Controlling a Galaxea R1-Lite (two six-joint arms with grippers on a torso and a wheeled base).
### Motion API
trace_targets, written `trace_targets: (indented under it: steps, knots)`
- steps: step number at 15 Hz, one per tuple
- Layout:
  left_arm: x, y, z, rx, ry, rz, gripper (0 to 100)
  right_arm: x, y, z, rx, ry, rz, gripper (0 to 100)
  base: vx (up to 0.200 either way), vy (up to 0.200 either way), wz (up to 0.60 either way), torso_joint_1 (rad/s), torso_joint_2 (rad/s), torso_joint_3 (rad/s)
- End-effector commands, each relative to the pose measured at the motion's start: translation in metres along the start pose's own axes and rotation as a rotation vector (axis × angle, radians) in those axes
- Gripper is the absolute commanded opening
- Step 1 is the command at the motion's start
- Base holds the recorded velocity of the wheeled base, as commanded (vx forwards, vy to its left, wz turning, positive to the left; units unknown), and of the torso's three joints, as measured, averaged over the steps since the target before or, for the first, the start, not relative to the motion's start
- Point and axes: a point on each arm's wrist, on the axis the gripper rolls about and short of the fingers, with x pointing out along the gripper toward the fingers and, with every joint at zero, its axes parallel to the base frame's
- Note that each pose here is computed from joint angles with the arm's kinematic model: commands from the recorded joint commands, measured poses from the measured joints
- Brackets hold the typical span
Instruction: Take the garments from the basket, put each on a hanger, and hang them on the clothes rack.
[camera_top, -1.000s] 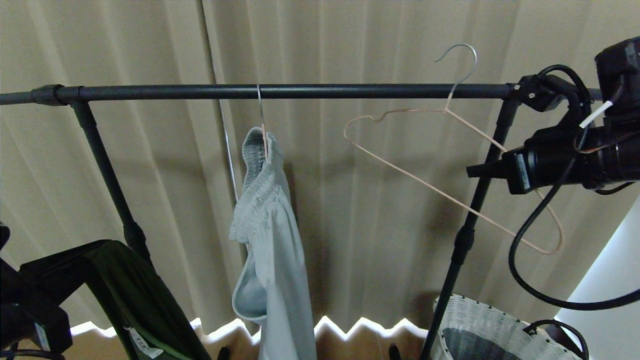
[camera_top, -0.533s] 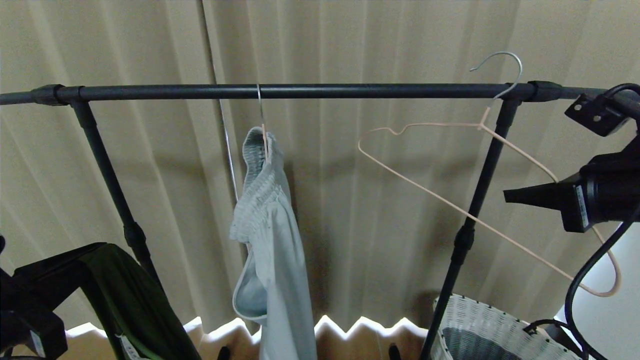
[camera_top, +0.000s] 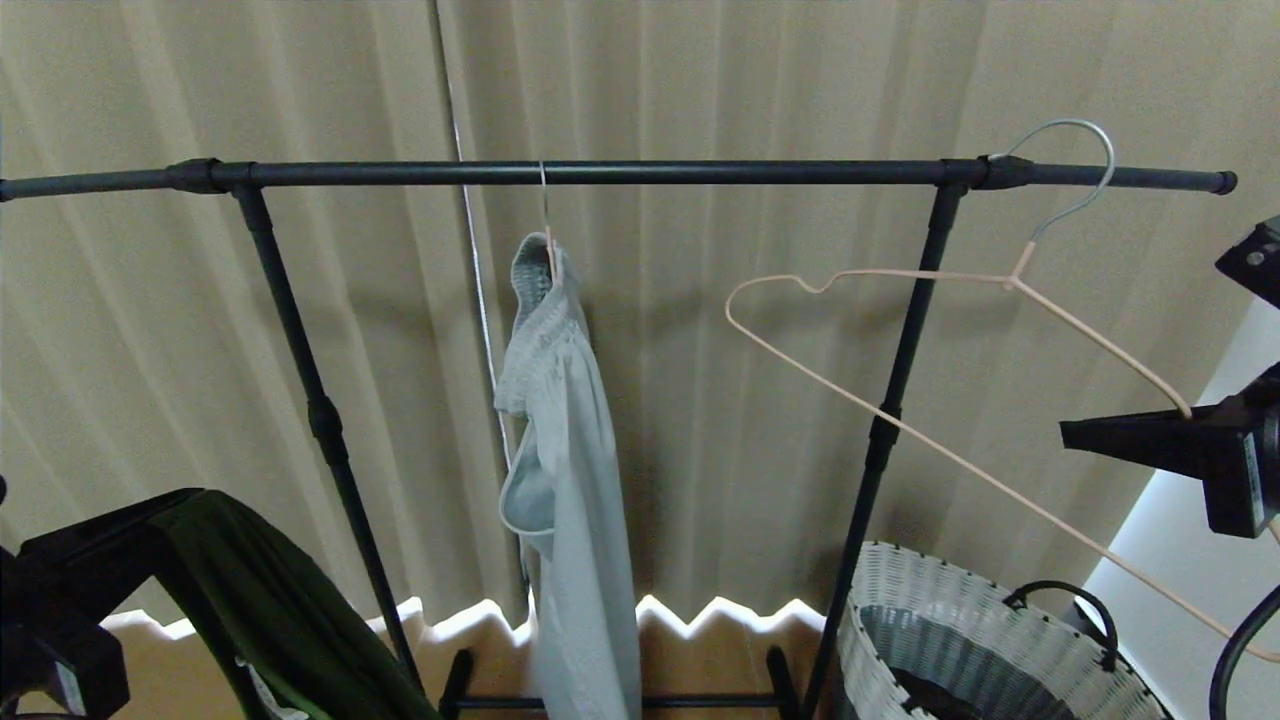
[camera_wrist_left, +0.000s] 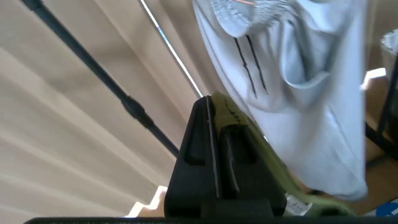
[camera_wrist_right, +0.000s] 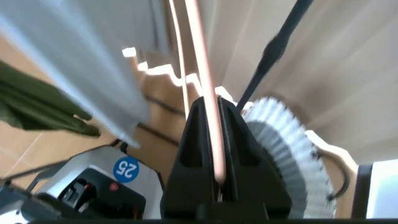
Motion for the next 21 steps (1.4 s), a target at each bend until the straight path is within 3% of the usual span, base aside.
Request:
trace_targets:
  steps: [1,3,8,16,18,21]
  knots:
    - [0.001,-0.001,-0.003,0.000,0.011,-0.005,0,-0.003,0.003,-0.009,-0.008,0.011,-0.003,0,-0.200,0.000,0.00,0.007,0.00,0.002]
    - [0.000,-0.003,-0.006,0.000,0.020,-0.009,0,-0.001,0.004,-0.014,-0.007,0.032,-0.014,0,-0.200,0.000,0.00,0.002,0.00,0.005]
    - [0.001,-0.004,-0.008,-0.002,0.027,-0.014,0,0.001,0.007,-0.028,-0.012,0.067,0.003,0,0.000,0.000,0.00,0.000,0.00,0.000]
    - [0.017,-0.004,-0.010,-0.013,0.097,-0.028,0,0.002,0.016,-0.052,-0.038,0.129,0.020,0,0.000,0.000,0.00,0.000,0.00,0.000]
    - [0.038,-0.003,-0.007,-0.105,0.151,-0.040,0,0.002,0.019,-0.052,-0.043,0.112,0.039,0,0.000,0.000,0.00,0.000,0.00,0.000]
    - [0.061,0.003,0.011,-0.227,0.160,0.002,0,0.017,0.021,-0.049,-0.025,0.094,0.049,0,0.000,0.000,0.00,0.000,0.00,0.000]
